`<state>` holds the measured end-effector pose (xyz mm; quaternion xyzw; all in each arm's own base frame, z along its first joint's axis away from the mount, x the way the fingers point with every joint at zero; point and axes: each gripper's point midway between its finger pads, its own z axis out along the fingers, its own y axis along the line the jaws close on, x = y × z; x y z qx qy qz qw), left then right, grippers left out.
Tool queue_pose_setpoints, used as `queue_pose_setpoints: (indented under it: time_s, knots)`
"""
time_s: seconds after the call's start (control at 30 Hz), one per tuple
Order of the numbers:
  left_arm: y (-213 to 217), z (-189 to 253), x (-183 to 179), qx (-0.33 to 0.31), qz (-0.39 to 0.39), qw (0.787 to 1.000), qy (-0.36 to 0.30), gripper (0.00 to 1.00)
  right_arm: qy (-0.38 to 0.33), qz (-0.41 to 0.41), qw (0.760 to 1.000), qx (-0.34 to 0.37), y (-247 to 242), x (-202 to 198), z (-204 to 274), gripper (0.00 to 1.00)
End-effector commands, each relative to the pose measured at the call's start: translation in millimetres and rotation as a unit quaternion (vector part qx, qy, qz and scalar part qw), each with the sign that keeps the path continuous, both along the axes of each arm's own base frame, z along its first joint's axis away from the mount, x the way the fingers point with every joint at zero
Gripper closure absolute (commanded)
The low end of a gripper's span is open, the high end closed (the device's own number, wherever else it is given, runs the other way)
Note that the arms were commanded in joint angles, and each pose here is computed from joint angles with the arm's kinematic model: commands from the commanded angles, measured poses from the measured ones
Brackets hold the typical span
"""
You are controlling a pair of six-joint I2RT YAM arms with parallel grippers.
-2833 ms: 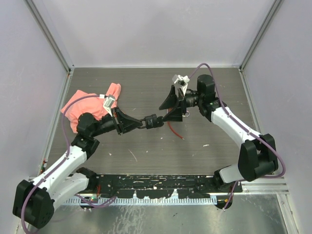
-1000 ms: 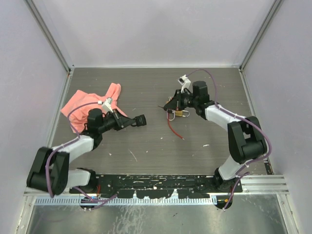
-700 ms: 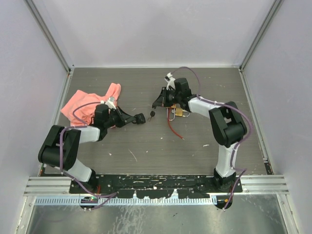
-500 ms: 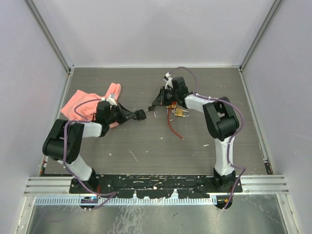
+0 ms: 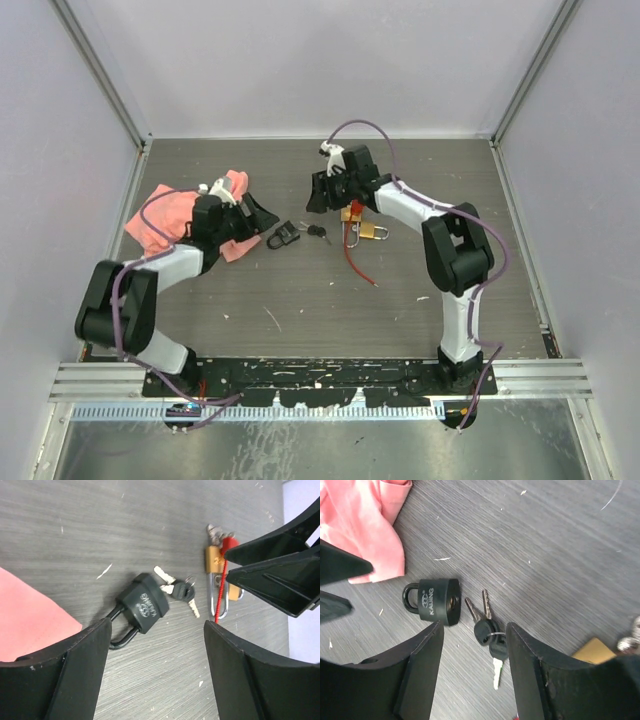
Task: Lock with the key
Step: Place the lock at the center of the board.
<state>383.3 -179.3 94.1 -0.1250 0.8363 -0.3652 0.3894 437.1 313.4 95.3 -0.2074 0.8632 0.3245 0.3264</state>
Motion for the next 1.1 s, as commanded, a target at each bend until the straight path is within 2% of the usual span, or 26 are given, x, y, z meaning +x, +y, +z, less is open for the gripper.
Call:
queue_pose_setpoints:
  time_s: [0.0, 0.1, 0.17, 0.23, 0.4, 0.57, 0.83, 1.07]
  knots:
    - [21.3, 64.8, 1.4, 0.079, 0.000, 0.990, -0.117, 0.23, -0.132, 0.056, 0.990, -0.006, -22.8, -1.9, 89.9, 0.41]
    - [31.9, 102.0, -12.2, 0.097, 0.010, 0.980, -0.175, 0.14, -0.155, 0.126, 0.980, -0.013, -33.1, -26.9, 104.5, 0.41]
    - [37.1, 117.6, -23.5, 0.093, 0.017, 0.976, -0.195, 0.01, -0.164, 0.164, 0.972, -0.023, -46.6, -45.0, 107.8, 0.41]
    - [36.4, 133.7, -38.6, 0.071, 0.006, 0.973, -0.221, 0.02, -0.183, 0.191, 0.963, -0.042, -62.5, -59.9, 108.8, 0.40]
    - [24.2, 147.8, -82.1, 0.004, -0.041, 0.968, -0.246, 0.02, -0.181, 0.178, 0.960, -0.116, -123.9, -56.4, 73.7, 0.20]
    - [19.7, 141.3, -115.9, -0.043, -0.057, 0.969, -0.238, 0.02, -0.120, 0.142, 0.968, -0.170, -166.9, -34.7, 30.5, 0.19]
    - [34.4, 127.5, -143.0, -0.054, -0.019, 0.970, -0.236, 0.02, -0.052, 0.116, 0.977, -0.171, -167.8, -25.3, -10.2, 0.19]
    - [38.0, 115.4, -150.7, -0.066, -0.006, 0.971, -0.229, 0.02, -0.032, 0.107, 0.975, -0.190, -172.6, -17.3, -37.2, 0.19]
